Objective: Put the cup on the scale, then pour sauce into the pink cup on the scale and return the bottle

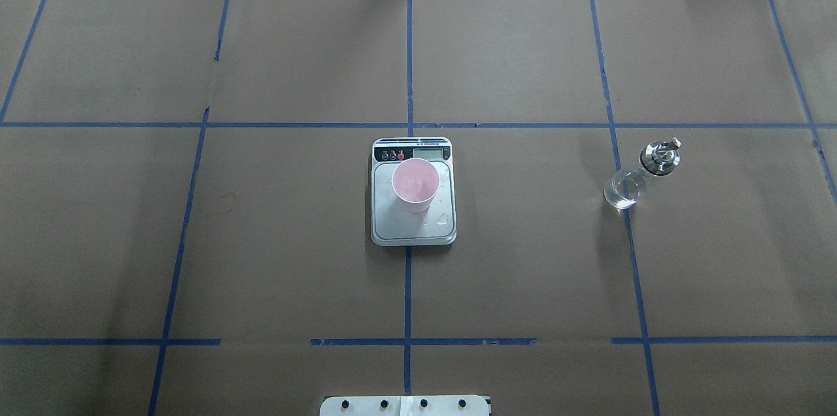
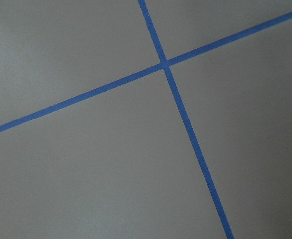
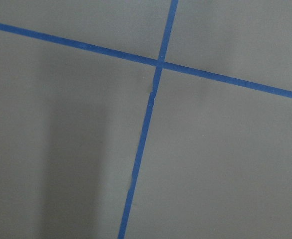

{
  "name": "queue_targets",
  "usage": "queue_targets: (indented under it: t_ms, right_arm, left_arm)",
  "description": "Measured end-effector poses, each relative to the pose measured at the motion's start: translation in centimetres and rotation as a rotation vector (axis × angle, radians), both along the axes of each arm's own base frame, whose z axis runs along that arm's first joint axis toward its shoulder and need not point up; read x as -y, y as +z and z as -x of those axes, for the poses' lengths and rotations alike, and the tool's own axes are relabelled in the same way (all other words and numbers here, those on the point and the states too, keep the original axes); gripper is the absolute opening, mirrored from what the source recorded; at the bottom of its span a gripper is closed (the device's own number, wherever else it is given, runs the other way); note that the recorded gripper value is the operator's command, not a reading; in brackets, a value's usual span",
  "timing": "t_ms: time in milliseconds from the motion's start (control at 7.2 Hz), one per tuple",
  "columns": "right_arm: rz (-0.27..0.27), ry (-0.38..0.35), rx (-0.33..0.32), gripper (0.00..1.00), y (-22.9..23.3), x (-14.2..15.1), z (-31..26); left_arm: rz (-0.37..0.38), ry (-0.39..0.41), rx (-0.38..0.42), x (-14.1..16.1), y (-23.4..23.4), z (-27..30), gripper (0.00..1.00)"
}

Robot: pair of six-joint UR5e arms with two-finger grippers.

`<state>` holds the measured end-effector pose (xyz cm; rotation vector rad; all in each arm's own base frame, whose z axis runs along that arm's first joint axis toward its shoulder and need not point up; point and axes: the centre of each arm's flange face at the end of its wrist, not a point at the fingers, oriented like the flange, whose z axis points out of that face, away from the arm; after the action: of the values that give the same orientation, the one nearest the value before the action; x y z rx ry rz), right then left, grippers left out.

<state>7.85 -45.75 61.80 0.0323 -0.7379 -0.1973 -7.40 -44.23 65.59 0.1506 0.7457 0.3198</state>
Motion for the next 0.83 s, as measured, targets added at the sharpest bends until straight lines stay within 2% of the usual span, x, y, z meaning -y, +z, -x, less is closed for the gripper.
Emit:
queue_targets:
  t_ms: [417,833]
  right_arm:
    - [0.014,0.079,0.065,1.0,-1.02,0.94,0.47]
    - [-0.003,0.097,0.073,1.0,-1.33,1.37,0.55]
  left_arm:
    - [0.002,-0.002,-0.013,-0.03,0.24,-0.11,1.0]
    - [0.0,-0.034,-0.015,0.67,-0.48,-0.1,1.0]
